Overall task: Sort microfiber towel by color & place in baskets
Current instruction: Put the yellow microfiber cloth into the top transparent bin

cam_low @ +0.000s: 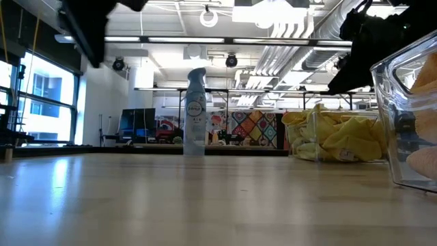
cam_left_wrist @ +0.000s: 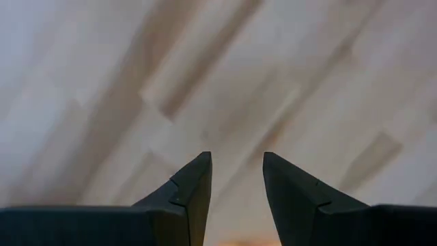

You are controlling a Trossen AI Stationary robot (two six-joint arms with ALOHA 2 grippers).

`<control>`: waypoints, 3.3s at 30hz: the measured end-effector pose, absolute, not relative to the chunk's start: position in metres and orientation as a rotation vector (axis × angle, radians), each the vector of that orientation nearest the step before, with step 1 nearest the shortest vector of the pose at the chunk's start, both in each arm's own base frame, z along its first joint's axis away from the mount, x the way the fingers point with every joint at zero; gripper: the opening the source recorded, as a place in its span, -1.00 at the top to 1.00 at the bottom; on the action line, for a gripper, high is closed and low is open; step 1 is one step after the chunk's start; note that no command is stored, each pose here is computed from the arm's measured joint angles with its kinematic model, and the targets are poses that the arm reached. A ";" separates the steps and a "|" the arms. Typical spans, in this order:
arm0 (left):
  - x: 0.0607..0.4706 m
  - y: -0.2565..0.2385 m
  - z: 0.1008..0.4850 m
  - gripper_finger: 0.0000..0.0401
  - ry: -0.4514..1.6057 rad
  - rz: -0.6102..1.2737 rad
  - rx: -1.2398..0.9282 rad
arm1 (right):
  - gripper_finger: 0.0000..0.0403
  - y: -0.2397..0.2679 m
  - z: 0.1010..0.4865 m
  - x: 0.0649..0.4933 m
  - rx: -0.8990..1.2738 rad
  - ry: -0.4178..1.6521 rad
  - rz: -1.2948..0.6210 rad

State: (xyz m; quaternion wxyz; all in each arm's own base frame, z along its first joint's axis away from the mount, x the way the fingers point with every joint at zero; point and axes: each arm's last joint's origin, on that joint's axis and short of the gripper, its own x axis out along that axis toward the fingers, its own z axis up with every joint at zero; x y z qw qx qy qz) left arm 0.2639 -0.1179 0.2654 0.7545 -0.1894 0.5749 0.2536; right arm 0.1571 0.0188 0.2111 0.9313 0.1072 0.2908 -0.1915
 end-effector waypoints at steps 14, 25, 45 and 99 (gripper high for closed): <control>0.208 -0.209 0.253 0.40 1.453 0.510 -0.563 | 0.22 0.018 0.208 0.155 0.263 0.625 -0.414; 0.168 -0.232 0.216 0.40 1.508 0.384 -0.389 | 0.22 0.019 0.208 0.155 0.281 0.618 -0.415; 0.181 -0.197 0.198 0.99 1.587 0.331 -0.312 | 0.22 0.019 0.209 0.155 0.258 0.620 -0.408; 0.330 0.030 0.410 1.00 0.521 0.109 -0.081 | -0.29 -0.004 0.275 0.352 -0.192 0.308 -0.191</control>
